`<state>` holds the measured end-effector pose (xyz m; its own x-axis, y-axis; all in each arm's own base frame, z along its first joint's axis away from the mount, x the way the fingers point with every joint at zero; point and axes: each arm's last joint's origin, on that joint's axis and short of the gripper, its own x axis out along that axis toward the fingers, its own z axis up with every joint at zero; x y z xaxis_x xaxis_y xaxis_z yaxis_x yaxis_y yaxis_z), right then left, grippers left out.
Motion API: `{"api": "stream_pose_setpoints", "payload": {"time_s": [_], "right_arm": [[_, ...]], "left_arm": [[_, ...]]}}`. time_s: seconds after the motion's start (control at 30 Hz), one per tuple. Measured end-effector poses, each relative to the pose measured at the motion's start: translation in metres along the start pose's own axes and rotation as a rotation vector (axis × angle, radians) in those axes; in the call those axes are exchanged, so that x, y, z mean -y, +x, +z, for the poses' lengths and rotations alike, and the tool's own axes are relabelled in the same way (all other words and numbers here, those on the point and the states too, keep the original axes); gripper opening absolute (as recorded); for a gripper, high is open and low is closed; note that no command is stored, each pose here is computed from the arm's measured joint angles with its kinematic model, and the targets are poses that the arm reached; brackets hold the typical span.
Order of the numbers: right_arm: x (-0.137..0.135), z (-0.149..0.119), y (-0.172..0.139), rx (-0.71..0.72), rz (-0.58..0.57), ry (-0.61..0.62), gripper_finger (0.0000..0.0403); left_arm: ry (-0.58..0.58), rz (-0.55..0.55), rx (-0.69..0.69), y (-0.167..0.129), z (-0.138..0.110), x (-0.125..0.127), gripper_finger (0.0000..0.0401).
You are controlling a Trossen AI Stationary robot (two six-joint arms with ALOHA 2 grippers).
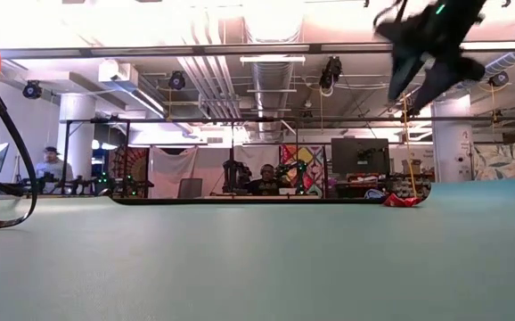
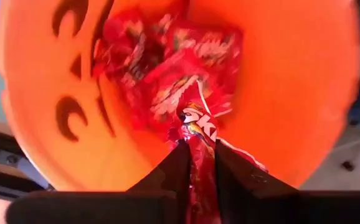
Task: Sort candy by brand, put in halloween buckets
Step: Put the red chocolate candy into the orange bucket
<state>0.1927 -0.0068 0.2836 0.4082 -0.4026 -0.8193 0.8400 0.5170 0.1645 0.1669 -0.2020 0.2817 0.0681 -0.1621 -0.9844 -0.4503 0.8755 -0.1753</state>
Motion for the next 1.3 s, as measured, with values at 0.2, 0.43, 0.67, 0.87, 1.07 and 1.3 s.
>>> {"api": "stream_pose_setpoints", "payload": {"time_s": [0.2, 0.43, 0.67, 0.87, 1.07, 1.3], "right_arm": [[0.038, 0.046, 0.055, 0.016, -0.316, 0.245, 0.0218], [0.096, 0.090, 0.115, -0.001, -0.483, 0.469, 0.0141], [0.137, 0.100, 0.164, -0.070, -0.550, 0.616, 0.0044], [0.148, 0.099, 0.185, 0.010, -0.643, 0.687, 0.0010], [0.152, 0.106, 0.204, 0.112, -0.649, 0.638, 0.0009], [0.149, 0.091, 0.217, 0.006, -0.638, 0.625, 0.0009]], "left_arm": [[0.031, 0.048, -0.026, 0.021, -0.007, -0.008, 0.0091], [0.075, 0.132, 0.021, 0.026, -0.006, -0.018, 0.0185], [0.068, 0.123, 0.225, -0.017, 0.010, -0.011, 0.0258], [-0.013, 0.180, 0.456, -0.056, 0.035, -0.017, 0.0265], [-0.010, 0.325, 0.550, -0.074, 0.061, -0.036, 0.0254], [0.036, 0.449, 0.516, -0.079, 0.088, -0.059, 0.0249]]}}
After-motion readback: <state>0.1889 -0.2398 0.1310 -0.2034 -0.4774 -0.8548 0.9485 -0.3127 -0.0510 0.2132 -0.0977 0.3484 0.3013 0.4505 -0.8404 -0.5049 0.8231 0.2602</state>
